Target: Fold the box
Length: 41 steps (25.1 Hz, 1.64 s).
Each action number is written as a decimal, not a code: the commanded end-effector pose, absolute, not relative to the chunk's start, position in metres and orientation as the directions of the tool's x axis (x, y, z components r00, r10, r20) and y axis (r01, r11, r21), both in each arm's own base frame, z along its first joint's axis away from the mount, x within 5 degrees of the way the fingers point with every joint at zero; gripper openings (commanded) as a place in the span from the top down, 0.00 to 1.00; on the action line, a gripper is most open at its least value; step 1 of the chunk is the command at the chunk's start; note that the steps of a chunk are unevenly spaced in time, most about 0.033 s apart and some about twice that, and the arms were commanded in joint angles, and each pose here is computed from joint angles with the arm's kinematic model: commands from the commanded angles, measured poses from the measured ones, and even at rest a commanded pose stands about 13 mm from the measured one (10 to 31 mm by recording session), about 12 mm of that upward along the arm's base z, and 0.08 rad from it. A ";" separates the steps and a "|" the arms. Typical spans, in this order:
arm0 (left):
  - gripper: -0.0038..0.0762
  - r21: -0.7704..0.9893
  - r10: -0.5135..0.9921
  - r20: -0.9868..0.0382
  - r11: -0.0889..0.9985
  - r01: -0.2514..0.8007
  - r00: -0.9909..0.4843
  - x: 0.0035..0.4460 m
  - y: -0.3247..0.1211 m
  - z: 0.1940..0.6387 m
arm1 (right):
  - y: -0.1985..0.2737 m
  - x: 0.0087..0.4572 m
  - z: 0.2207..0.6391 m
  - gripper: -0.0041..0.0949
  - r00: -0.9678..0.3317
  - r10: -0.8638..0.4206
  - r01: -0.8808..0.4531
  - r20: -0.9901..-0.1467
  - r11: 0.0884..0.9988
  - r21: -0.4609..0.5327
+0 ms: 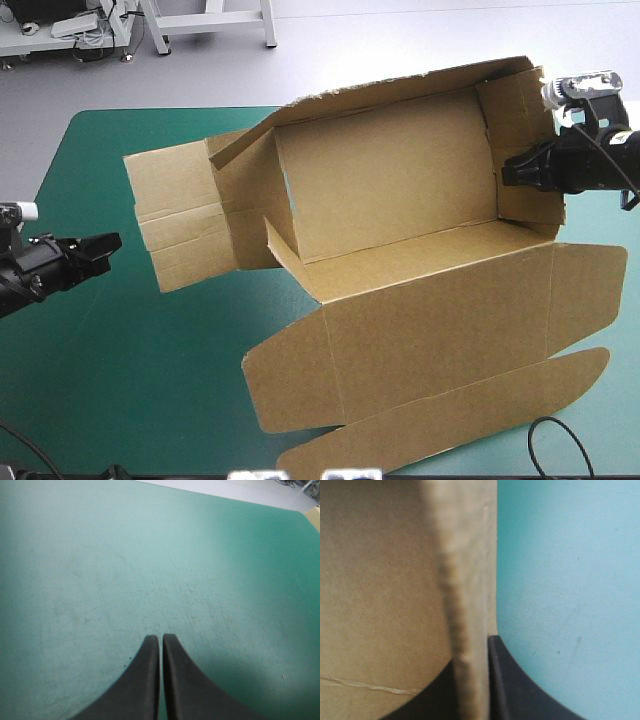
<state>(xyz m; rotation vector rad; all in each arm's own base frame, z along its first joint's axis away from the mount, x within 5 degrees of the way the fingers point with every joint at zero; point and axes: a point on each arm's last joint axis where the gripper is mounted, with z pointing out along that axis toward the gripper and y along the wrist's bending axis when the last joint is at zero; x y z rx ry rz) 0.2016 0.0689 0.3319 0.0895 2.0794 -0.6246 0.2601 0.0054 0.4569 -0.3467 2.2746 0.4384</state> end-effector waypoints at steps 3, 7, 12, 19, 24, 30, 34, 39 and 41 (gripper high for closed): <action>0.93 -0.488 -0.390 -0.815 0.861 0.144 -0.430 0.206 0.077 0.316 | 0.018 0.245 0.482 0.98 -0.574 -0.060 -0.470 -0.817 0.841 0.268; 0.93 -0.502 -0.393 -0.840 0.824 0.264 -0.373 0.216 0.069 0.308 | 0.022 0.243 0.485 0.98 -0.559 -0.041 -0.497 -0.828 0.816 0.295; 0.94 -0.549 -0.372 -0.822 0.719 0.427 -0.430 0.232 0.041 0.303 | 0.024 0.241 0.487 0.98 -0.553 -0.045 -0.504 -0.832 0.813 0.291; 0.94 -0.542 -0.317 -0.834 0.621 0.566 -0.451 0.243 0.000 0.311 | 0.027 0.240 0.486 0.98 -0.554 -0.057 -0.513 -0.830 0.809 0.287; 0.94 -0.523 -0.296 -0.851 0.531 0.667 -0.433 0.244 -0.012 0.338 | 0.041 0.239 0.484 0.98 -0.556 -0.108 -0.550 -0.824 0.791 0.267; 0.94 -0.534 -0.254 -0.844 0.487 0.691 -0.473 0.239 -0.015 0.361 | 0.043 0.239 0.480 0.98 -0.581 -0.133 -0.521 -0.803 0.819 0.242; 0.94 -0.544 -0.218 -0.832 0.500 0.673 -0.510 0.236 -0.016 0.362 | 0.037 0.242 0.479 0.98 -0.590 -0.119 -0.467 -0.799 0.857 0.217; 0.94 -0.572 -0.210 -0.807 0.507 0.645 -0.552 0.228 -0.018 0.364 | 0.035 0.248 0.478 0.98 -0.575 -0.109 -0.446 -0.811 0.873 0.198; 0.94 -0.561 -0.209 -0.817 0.508 0.654 -0.538 0.223 -0.020 0.369 | 0.034 0.252 0.476 0.98 -0.584 -0.105 -0.439 -0.805 0.875 0.204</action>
